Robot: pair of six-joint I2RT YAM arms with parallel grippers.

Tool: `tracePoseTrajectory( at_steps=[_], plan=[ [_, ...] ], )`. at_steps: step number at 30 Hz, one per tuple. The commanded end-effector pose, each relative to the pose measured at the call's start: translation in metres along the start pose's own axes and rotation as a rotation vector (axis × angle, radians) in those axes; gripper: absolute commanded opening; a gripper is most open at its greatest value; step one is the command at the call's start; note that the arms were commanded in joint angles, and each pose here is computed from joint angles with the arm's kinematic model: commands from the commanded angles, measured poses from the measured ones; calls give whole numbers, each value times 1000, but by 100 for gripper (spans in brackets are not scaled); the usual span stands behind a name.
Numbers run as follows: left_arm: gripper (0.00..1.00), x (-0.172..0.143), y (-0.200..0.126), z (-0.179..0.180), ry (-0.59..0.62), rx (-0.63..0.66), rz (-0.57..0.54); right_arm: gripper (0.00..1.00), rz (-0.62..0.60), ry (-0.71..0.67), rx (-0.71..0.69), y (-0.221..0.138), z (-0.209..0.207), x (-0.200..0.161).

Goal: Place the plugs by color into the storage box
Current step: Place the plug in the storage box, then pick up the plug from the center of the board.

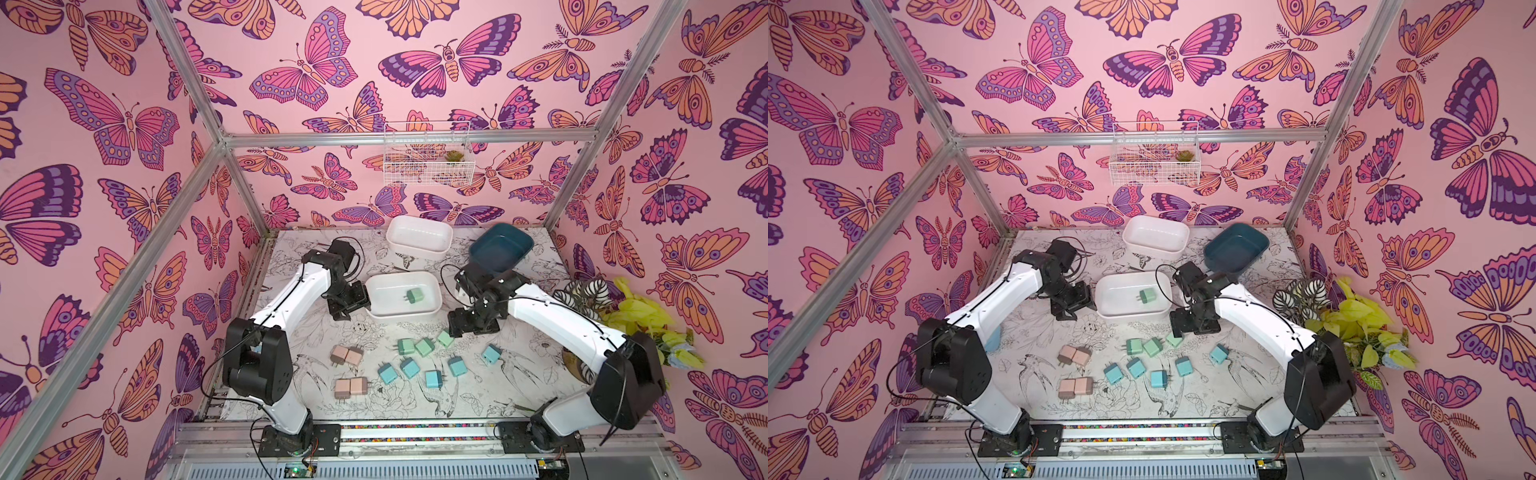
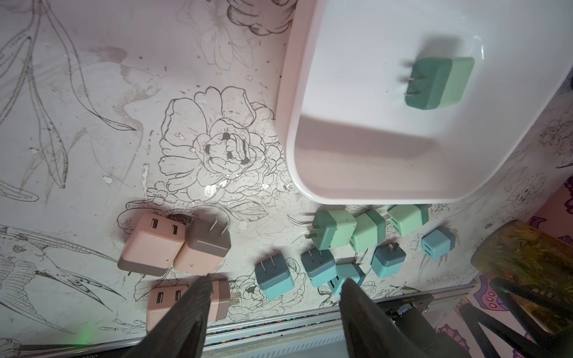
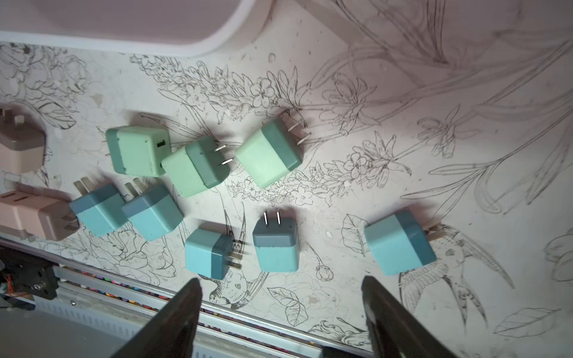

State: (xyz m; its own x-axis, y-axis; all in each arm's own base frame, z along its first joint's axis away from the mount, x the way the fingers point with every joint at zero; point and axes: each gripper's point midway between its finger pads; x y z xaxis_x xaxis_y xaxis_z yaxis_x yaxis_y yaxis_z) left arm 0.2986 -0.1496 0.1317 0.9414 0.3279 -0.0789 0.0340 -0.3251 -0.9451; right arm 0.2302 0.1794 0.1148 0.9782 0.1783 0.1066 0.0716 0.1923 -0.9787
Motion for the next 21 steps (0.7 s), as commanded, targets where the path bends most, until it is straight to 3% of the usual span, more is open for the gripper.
tracePoseTrajectory(
  at_steps=[1, 11, 21],
  plan=[
    [68, -6, 2, -3, 18, -1, 26, 82, -49, 121, 70, 4, 12, 8],
    [68, -13, 0, 0, 34, 2, 28, 83, 64, 180, 146, 64, 30, 11],
    [68, -18, -1, 4, 27, 4, 25, 83, 74, 220, 40, 86, 17, 23]
  ],
)
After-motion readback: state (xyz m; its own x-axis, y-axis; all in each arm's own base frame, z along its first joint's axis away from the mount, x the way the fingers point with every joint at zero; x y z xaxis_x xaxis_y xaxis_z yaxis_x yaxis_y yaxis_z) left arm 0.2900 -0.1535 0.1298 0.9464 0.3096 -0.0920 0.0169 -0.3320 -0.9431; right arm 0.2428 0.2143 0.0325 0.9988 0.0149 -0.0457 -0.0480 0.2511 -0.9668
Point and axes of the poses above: each gripper's point midway between its finger pads, its own y axis out along the fingers, its own z axis along the line the jaws close on, x = y × z, and after that the axes turned 4 degrees about -y, right-handed
